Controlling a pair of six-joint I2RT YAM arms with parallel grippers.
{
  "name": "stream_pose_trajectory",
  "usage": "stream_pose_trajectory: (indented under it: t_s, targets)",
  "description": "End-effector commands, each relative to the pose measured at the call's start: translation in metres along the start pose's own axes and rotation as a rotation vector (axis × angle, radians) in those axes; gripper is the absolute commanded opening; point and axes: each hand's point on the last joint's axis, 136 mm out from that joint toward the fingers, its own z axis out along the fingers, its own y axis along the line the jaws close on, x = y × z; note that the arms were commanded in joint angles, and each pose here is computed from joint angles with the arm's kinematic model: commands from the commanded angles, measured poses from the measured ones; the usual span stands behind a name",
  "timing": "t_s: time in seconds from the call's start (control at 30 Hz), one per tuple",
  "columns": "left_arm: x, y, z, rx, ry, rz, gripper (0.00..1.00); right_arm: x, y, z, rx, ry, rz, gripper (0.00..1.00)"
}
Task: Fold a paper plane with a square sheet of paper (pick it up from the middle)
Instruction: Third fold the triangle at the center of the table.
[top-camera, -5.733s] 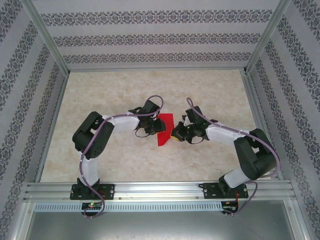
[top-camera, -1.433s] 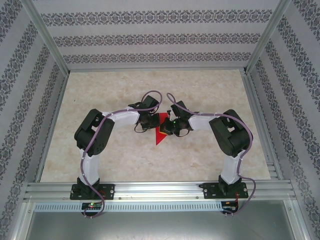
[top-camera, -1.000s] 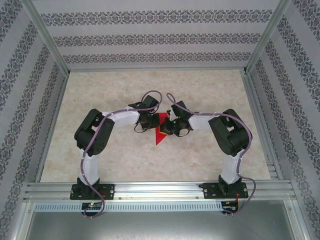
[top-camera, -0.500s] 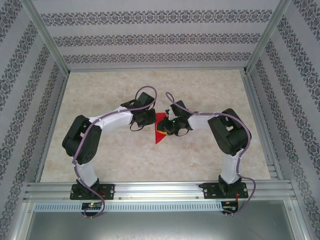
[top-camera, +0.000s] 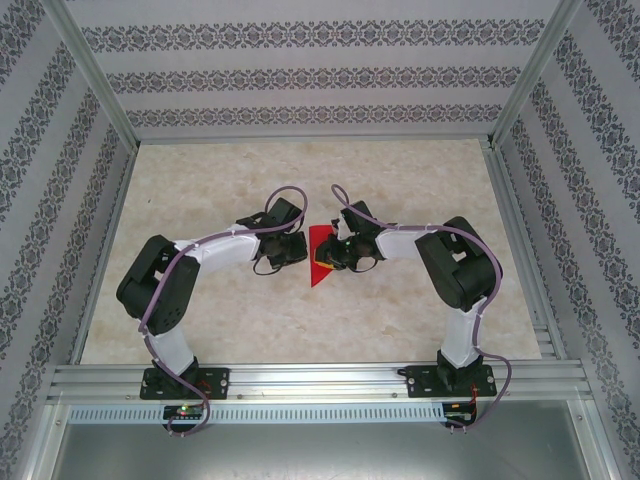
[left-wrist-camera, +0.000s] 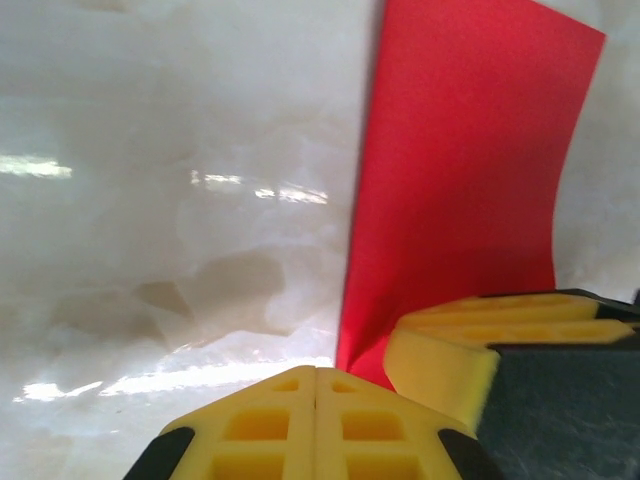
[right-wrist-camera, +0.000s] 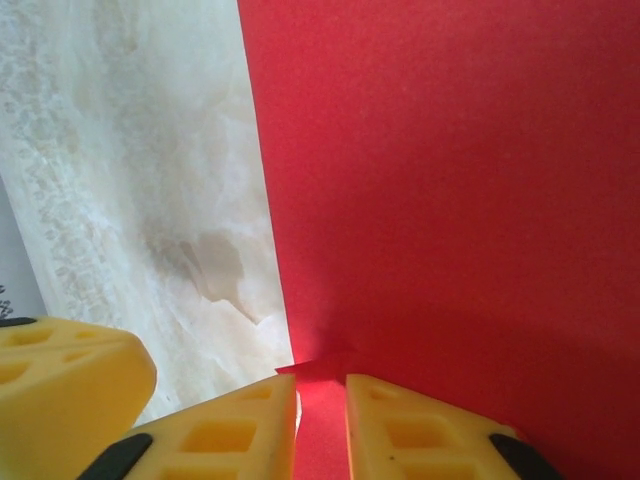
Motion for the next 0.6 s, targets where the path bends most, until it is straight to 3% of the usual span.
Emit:
stream_pose_trajectory:
  t_s: [0.0, 0.3, 0.57]
  targets:
    - [-0.002, -0.023, -0.003, 0.112, -0.001, 0.009, 0.05, 0.001, -0.024, 0.004, 0.062, -0.002, 0.036, 0.16]
    - [0.008, -0.029, 0.011, 0.113, 0.040, 0.035, 0.02, 0.003, -0.031, 0.003, 0.086, 0.005, 0.040, 0.00]
    - [0.011, -0.032, 0.026, 0.109, 0.071, 0.041, 0.00, 0.004, -0.031, 0.004, 0.086, 0.011, 0.042, 0.00]
